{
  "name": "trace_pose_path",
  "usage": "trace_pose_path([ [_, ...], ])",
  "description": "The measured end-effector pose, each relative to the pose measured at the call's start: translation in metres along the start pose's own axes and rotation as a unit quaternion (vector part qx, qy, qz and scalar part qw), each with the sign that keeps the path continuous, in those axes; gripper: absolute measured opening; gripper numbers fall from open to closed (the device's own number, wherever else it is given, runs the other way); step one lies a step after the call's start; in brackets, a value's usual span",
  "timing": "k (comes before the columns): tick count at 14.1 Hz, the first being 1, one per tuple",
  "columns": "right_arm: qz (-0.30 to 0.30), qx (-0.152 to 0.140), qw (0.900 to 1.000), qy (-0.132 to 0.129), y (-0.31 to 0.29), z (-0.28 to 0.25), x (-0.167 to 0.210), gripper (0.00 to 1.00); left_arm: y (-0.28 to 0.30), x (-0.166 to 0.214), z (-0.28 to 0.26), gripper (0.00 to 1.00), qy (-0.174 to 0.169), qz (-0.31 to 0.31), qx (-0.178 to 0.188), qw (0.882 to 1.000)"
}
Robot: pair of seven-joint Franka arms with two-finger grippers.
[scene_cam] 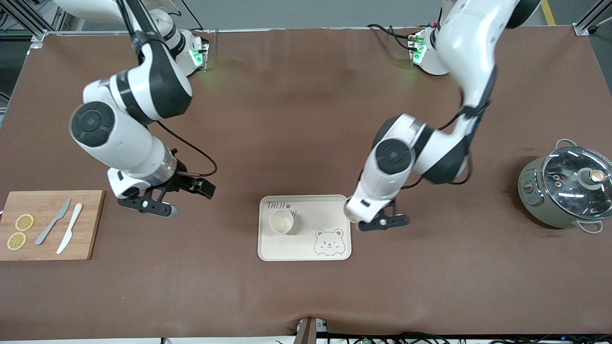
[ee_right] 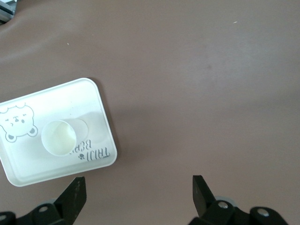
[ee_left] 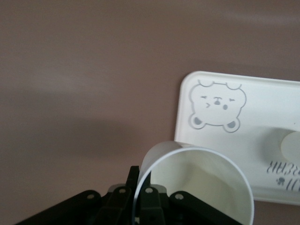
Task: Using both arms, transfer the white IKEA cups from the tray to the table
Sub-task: 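Lift the cup with the left gripper while the right gripper reaches the tray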
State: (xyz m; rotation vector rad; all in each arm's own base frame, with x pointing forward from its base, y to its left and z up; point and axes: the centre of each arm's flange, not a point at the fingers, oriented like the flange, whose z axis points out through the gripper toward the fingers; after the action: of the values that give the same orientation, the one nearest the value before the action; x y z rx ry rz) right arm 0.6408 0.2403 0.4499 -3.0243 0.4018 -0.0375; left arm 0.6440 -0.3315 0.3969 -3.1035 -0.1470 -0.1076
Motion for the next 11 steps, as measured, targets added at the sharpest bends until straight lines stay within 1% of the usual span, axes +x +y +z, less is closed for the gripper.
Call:
trace_pose_path([
  [2, 0.004, -0.001, 1.000, -0.003, -0.020, 0.021, -0.006, 1.00, -0.049, -0.001, -0.056, 0.04, -0.016, 0.021, 0.025, 0.999],
  [3, 0.003, -0.004, 1.000, -0.006, -0.030, 0.031, -0.009, 1.00, -0.073, -0.003, -0.072, 0.04, -0.019, 0.031, 0.029, 0.999],
  [4, 0.004, -0.006, 1.000, -0.009, -0.037, 0.040, -0.011, 1.00, -0.098, -0.005, -0.082, 0.04, -0.026, 0.045, 0.021, 0.998],
  [6, 0.004, -0.012, 1.000, -0.017, -0.045, 0.057, -0.013, 1.00, -0.165, -0.007, -0.091, 0.04, -0.040, 0.081, -0.018, 0.996],
  [9, -0.002, -0.020, 0.999, -0.027, -0.056, 0.084, -0.013, 1.00, -0.280, -0.025, -0.085, 0.04, -0.050, 0.135, -0.079, 0.987],
  [11, -0.006, -0.024, 0.999, -0.031, -0.067, 0.104, -0.013, 1.00, -0.328, -0.042, -0.070, 0.04, -0.042, 0.154, -0.091, 0.983],
])
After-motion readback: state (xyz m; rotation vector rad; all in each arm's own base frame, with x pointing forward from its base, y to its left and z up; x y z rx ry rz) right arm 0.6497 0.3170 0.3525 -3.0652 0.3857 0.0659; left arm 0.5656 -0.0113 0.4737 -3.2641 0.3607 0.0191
